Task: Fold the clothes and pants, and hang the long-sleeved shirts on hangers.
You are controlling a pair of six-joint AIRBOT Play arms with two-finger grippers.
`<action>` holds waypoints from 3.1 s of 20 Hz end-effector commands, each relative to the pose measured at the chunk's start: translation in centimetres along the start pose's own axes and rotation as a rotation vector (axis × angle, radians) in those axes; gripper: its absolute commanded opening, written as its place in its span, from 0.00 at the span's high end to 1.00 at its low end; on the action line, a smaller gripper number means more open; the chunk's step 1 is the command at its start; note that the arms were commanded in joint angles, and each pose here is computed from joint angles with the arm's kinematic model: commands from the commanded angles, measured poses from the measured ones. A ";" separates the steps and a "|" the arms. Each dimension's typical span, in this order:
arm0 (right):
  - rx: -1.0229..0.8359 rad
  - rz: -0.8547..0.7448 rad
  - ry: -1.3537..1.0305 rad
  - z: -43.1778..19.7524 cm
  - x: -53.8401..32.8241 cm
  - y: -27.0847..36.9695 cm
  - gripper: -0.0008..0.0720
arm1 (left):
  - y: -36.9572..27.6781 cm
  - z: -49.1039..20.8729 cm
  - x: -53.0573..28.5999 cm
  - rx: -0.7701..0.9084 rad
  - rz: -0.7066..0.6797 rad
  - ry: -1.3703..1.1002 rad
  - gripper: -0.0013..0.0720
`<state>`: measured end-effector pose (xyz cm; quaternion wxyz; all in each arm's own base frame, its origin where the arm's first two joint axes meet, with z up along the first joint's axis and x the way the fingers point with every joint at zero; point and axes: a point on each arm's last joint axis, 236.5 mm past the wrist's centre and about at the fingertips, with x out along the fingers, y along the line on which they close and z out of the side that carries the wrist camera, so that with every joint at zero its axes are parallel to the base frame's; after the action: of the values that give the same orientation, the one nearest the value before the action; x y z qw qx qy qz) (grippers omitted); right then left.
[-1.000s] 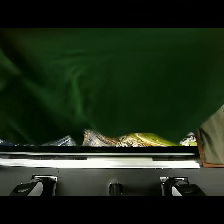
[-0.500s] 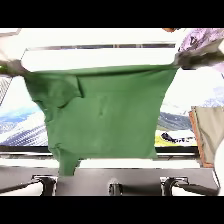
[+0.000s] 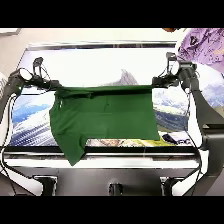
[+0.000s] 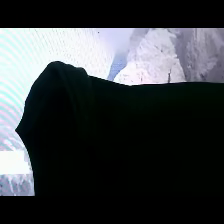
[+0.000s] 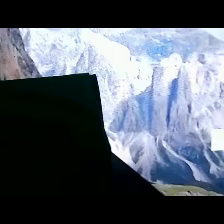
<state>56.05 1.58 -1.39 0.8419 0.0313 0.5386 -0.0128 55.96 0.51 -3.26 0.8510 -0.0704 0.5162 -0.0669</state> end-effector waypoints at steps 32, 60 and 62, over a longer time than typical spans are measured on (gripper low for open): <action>0.023 0.156 0.606 -13.8 0.3 3.5 0.04 | 0.7 -7.7 -1.8 -0.027 -0.007 0.362 0.24; 0.415 0.496 0.455 -21.7 -8.8 -1.5 0.06 | -6.7 -38.1 -10.0 -0.831 -0.275 0.413 0.24; 0.413 0.500 0.463 -21.9 -8.9 -1.4 0.06 | -6.8 -38.2 -9.6 -0.855 -0.276 0.399 0.26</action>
<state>32.60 1.27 -2.64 0.6558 0.3285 0.6741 0.0869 17.74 -6.22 -9.99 0.6138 -0.4589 0.6422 0.0135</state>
